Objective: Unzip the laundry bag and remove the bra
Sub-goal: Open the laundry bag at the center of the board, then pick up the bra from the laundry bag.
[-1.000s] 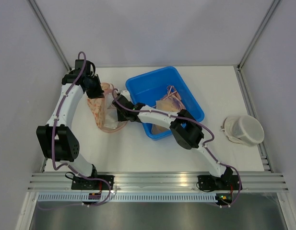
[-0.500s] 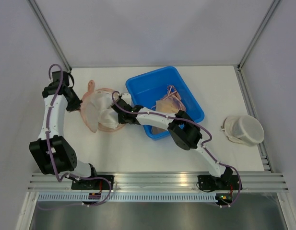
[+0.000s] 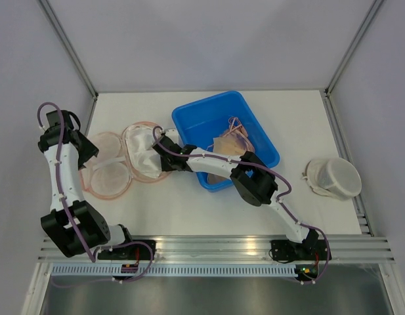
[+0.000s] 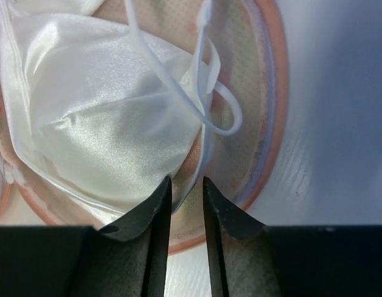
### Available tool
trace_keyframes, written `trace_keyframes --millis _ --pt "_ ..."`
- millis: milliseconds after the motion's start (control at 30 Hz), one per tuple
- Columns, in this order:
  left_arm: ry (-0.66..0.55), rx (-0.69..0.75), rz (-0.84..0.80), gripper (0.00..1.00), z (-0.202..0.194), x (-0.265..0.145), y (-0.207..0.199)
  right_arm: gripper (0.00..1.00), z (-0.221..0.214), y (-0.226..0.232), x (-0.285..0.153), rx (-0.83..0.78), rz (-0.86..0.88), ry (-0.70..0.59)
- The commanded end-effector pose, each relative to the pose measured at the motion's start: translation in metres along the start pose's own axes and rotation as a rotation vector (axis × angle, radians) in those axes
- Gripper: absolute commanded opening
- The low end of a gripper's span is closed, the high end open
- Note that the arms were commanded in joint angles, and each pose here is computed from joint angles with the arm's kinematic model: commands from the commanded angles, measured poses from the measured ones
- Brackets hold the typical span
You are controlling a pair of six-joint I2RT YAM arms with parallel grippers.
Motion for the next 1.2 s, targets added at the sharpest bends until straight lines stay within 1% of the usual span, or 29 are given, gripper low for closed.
trace_keyframes --millis 0,67,100,133,167,200,267,300,333,367,400,433,467,500,533,567,600,633,667,700,733,833,867,900,1000,1167 --pt "-0.098 -0.047 -0.148 0.59 0.018 -0.041 -0.018 0.32 0.005 0.019 -0.03 -0.063 0.127 0.041" --pt "-0.133 0.009 -0.274 0.73 0.022 -0.056 -0.035 0.33 0.012 0.025 -0.044 -0.081 0.164 0.035" --pt "-0.107 0.06 -0.342 0.75 0.014 -0.06 -0.05 0.34 0.01 0.025 -0.049 -0.088 0.182 0.047" --pt "-0.093 0.132 -0.38 0.75 0.007 -0.064 -0.065 0.36 0.018 0.027 -0.061 -0.096 0.207 0.029" --pt "-0.091 0.137 -0.379 0.75 0.007 -0.063 -0.066 0.36 0.023 0.029 -0.067 -0.101 0.215 0.017" --pt "-0.076 0.194 -0.41 0.75 -0.004 -0.066 -0.08 0.36 0.026 0.03 -0.074 -0.108 0.234 0.016" --pt "-0.061 0.244 -0.409 0.75 -0.015 -0.065 -0.092 0.38 0.04 0.036 -0.096 -0.122 0.278 -0.01" --pt "-0.039 0.277 -0.414 0.75 -0.023 -0.062 -0.101 0.38 0.038 0.037 -0.102 -0.129 0.297 0.002" --pt "-0.013 0.285 -0.422 0.75 -0.029 -0.059 -0.104 0.39 0.047 0.037 -0.118 -0.128 0.311 -0.018" --pt "0.015 0.3 -0.446 0.75 -0.037 -0.058 -0.111 0.39 0.042 0.03 -0.122 -0.141 0.302 -0.006" --pt "0.042 0.315 -0.443 0.75 -0.041 -0.051 -0.116 0.4 0.041 0.027 -0.129 -0.147 0.305 -0.008" --pt "0.06 0.327 -0.438 0.75 -0.046 -0.046 -0.117 0.42 0.052 0.027 -0.15 -0.143 0.327 -0.048" --pt "0.076 0.337 -0.431 0.75 -0.05 -0.042 -0.119 0.43 0.051 0.023 -0.157 -0.15 0.332 -0.054" --pt "0.076 0.347 -0.425 0.76 -0.052 -0.038 -0.121 0.44 0.039 0.013 -0.158 -0.167 0.32 -0.035" --pt "0.103 0.355 -0.413 0.76 -0.058 -0.029 -0.122 0.45 0.048 0.014 -0.179 -0.161 0.349 -0.076" --pt "0.116 0.36 -0.414 0.76 -0.062 -0.025 -0.124 0.48 0.037 0.004 -0.179 -0.163 0.337 -0.053" --pt "0.138 0.372 -0.42 0.76 -0.069 -0.019 -0.127 0.5 0.042 0.004 -0.195 -0.159 0.364 -0.082" --pt "0.169 0.382 -0.403 0.76 -0.076 -0.009 -0.13 0.55 0.039 0.002 -0.2 -0.156 0.377 -0.079" --pt "0.183 0.391 -0.395 0.76 -0.081 -0.003 -0.132 0.57 0.027 -0.006 -0.2 -0.157 0.369 -0.055" --pt "0.201 0.389 -0.379 0.76 -0.083 0.004 -0.132 0.59 0.026 -0.009 -0.204 -0.152 0.373 -0.061" --pt "0.224 0.418 -0.368 0.76 -0.094 0.013 -0.139 0.63 0.028 -0.008 -0.219 -0.15 0.414 -0.073" --pt "0.238 0.432 -0.308 0.76 -0.1 0.031 -0.14 0.66 0.025 -0.02 -0.237 -0.148 0.41 -0.094" --pt "0.262 0.441 -0.282 0.77 -0.104 0.042 -0.14 0.66 0.021 -0.025 -0.239 -0.151 0.405 -0.094" --pt "0.265 0.447 -0.276 0.77 -0.104 0.046 -0.142 0.67 0.025 -0.026 -0.25 -0.15 0.42 -0.117" --pt "0.319 0.458 -0.24 0.77 -0.114 0.065 -0.141 0.68 0.026 -0.035 -0.259 -0.149 0.401 -0.146" --pt "0.363 0.458 -0.205 0.76 -0.125 0.088 -0.142 0.69 0.025 -0.039 -0.264 -0.171 0.394 -0.15"
Point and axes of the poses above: each gripper's point midway between its finger pads, its own x axis out along the fingers, its own y axis along the line the jaws close on, z = x × y, the point moved 4 cm from there along -x, back along the fingers, and after that the axes turned 2 degrees about -x, right-handed, at the moved point
